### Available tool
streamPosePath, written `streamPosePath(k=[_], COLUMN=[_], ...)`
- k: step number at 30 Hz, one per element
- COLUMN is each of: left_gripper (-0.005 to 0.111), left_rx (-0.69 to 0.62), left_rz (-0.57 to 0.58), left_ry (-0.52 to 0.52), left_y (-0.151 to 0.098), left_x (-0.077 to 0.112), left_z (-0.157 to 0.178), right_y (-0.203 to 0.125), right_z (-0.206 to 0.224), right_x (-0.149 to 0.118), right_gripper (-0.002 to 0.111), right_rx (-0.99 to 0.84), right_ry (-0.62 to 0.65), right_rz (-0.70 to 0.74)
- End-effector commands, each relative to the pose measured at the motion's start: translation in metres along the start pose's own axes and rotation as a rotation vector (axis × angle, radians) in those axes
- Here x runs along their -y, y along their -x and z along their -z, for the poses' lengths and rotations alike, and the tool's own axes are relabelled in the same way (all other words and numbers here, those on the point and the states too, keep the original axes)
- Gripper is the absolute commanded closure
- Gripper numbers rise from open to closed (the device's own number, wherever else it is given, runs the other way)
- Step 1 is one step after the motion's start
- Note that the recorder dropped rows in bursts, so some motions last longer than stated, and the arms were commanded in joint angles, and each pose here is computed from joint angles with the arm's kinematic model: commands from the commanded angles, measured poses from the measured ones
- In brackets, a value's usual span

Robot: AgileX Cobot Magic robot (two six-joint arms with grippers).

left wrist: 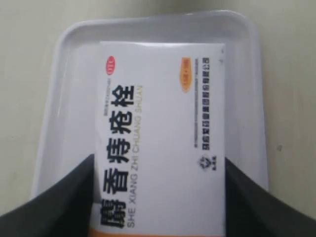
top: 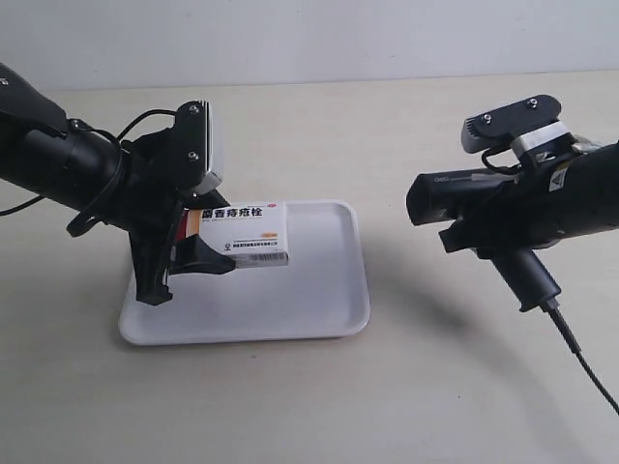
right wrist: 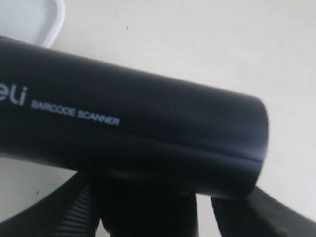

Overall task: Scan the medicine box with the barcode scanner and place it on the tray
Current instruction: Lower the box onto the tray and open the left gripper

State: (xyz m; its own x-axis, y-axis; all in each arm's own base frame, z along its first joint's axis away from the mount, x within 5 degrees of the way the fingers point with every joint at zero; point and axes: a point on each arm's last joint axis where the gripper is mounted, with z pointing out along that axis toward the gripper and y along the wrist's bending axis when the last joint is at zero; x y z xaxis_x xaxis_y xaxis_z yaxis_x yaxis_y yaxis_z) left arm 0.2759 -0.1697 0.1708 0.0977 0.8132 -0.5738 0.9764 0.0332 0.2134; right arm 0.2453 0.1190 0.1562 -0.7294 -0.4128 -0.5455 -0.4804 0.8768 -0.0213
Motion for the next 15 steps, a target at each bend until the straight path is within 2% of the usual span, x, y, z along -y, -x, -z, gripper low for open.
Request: streamPosePath(k=[1,7,10,15], left_gripper=[0.104,0.104,0.104,0.104], left_rx=[-0.022,-0.060,-0.056,-0.059], left_rz=[0.087,0.165,0.198,0.189], left_ry=[0.021,0.081,0.075,0.047], left_y=[-0.010,-0.024,-0.029,-0.033], left_x=[-0.004,-0.010,-0.009,-0.007], left_z=[-0.019,-0.037,-0.046,-0.054], right_y=[0.002,-0.001,0.001,-0.001], right_z=[-0.017,-0.040,-0.049,-0.061], right_x=[0.014,0.017,0.017,0.017], right_gripper=[0.108,0.108,0.108,0.108], right_rx=[0.052,0.074,0.036,-0.002], right_ry=[-0.038,-0.050,-0.045,-0.042], right_rz=[-0.060,-0.093,-0.101,-0.102])
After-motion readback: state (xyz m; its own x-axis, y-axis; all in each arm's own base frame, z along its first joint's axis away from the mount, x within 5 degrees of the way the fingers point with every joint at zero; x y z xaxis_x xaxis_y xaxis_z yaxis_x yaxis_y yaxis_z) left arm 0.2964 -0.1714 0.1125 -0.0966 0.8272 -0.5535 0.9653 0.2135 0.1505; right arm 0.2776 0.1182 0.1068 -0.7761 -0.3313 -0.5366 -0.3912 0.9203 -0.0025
